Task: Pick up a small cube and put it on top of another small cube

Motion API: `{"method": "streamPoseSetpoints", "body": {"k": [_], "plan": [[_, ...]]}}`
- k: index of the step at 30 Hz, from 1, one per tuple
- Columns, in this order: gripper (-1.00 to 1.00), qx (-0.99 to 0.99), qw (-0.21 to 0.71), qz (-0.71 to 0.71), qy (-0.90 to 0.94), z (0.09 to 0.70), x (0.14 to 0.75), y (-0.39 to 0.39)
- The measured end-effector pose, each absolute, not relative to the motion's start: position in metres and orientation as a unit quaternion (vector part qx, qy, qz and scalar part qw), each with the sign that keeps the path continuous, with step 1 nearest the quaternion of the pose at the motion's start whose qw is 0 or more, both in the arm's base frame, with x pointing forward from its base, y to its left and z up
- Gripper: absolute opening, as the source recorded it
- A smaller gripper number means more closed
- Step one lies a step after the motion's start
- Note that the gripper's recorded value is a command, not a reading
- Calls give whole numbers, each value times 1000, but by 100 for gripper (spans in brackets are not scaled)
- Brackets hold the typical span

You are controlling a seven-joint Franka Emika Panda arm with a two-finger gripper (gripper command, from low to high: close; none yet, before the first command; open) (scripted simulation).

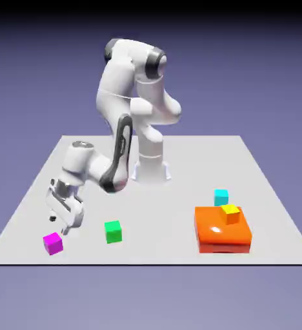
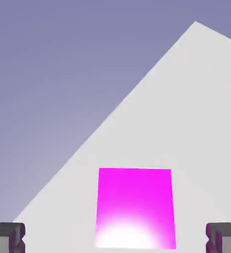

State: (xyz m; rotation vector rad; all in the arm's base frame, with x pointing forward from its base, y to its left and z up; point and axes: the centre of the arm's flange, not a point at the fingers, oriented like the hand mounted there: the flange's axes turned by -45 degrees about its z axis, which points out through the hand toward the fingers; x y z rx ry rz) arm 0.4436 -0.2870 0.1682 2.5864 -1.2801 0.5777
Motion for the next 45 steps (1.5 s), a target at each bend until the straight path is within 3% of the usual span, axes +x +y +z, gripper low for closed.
{"method": "streamPoseSetpoints", "body": {"k": [4,5,13,20,26,35,45], "plan": [[0,874,98,195,-433,120,453,-299],[-100,874,97,195,-434,114,453,-300],[-100,877,88,196,-430,180,445,-272],[-100,909,-10,192,-369,197,476,-124],[-100,933,-72,184,-300,222,468,-1],[-100,963,-125,170,-170,256,400,159],[-100,978,-120,170,-31,268,283,255]]}}
